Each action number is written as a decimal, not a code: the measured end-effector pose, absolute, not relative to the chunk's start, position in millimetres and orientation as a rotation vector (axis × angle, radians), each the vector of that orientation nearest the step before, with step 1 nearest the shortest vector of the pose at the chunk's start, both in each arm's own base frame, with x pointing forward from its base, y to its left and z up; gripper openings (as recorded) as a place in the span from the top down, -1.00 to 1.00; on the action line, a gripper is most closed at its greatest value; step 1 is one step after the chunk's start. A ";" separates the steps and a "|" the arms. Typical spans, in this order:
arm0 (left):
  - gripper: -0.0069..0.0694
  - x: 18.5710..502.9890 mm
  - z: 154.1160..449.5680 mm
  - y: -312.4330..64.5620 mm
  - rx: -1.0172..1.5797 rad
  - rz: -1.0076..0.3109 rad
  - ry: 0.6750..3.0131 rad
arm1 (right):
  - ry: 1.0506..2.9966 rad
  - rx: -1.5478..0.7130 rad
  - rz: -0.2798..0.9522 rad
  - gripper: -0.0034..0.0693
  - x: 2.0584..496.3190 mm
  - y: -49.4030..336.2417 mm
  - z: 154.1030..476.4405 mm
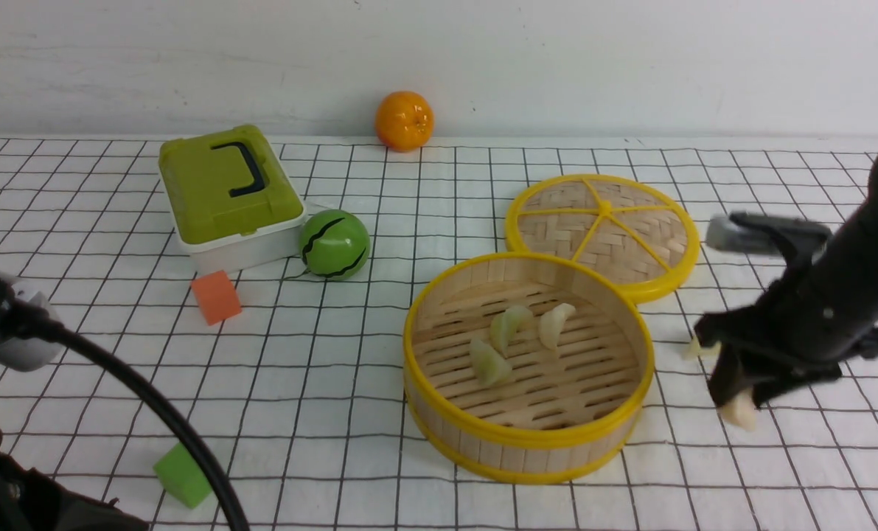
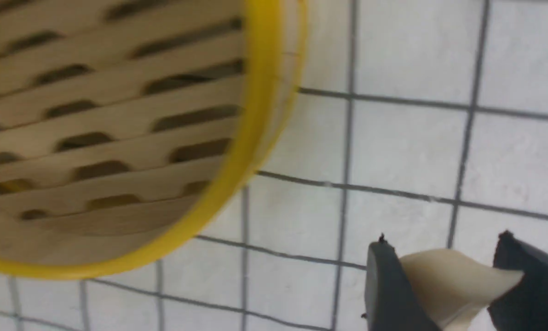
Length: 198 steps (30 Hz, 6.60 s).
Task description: Put the dumplings into the steamer on the table with the white tablecloth.
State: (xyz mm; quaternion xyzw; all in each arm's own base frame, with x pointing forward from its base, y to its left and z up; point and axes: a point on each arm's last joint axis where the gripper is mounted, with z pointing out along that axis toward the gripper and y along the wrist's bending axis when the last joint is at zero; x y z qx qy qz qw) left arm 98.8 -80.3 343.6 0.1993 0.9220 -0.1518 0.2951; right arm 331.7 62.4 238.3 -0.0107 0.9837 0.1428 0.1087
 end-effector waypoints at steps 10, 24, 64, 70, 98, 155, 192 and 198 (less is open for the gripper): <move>0.50 99.3 343.8 -80.0 0.531 -0.396 2.448 | 2.759 -0.515 0.463 0.12 345.1 164.9 284.6; 0.49 99.1 343.6 -79.8 0.535 -0.393 2.451 | 2.838 -0.422 0.363 0.13 380.0 195.6 211.1; 0.47 99.1 343.6 -79.8 0.562 -0.384 2.443 | 2.904 -0.733 0.103 -0.39 430.8 39.4 229.5; 0.45 98.8 343.6 -80.1 0.562 -0.391 2.445 | 2.842 -1.065 0.110 -0.39 440.1 42.1 195.5; 0.43 98.0 343.9 -82.1 0.556 -0.425 2.445 | 2.685 -0.716 0.148 0.27 422.8 78.8 303.7; 0.33 18.3 295.6 -13.7 0.396 -0.554 2.178 | 2.454 -0.787 0.549 0.08 285.8 142.4 406.0; 0.25 7.5 304.3 -4.7 0.346 -0.641 1.978 | 1.872 -0.846 0.557 0.67 59.0 64.8 371.1; 0.23 7.5 304.3 -4.7 0.346 -0.641 1.978 | 1.864 -0.824 0.529 0.81 61.2 63.2 366.4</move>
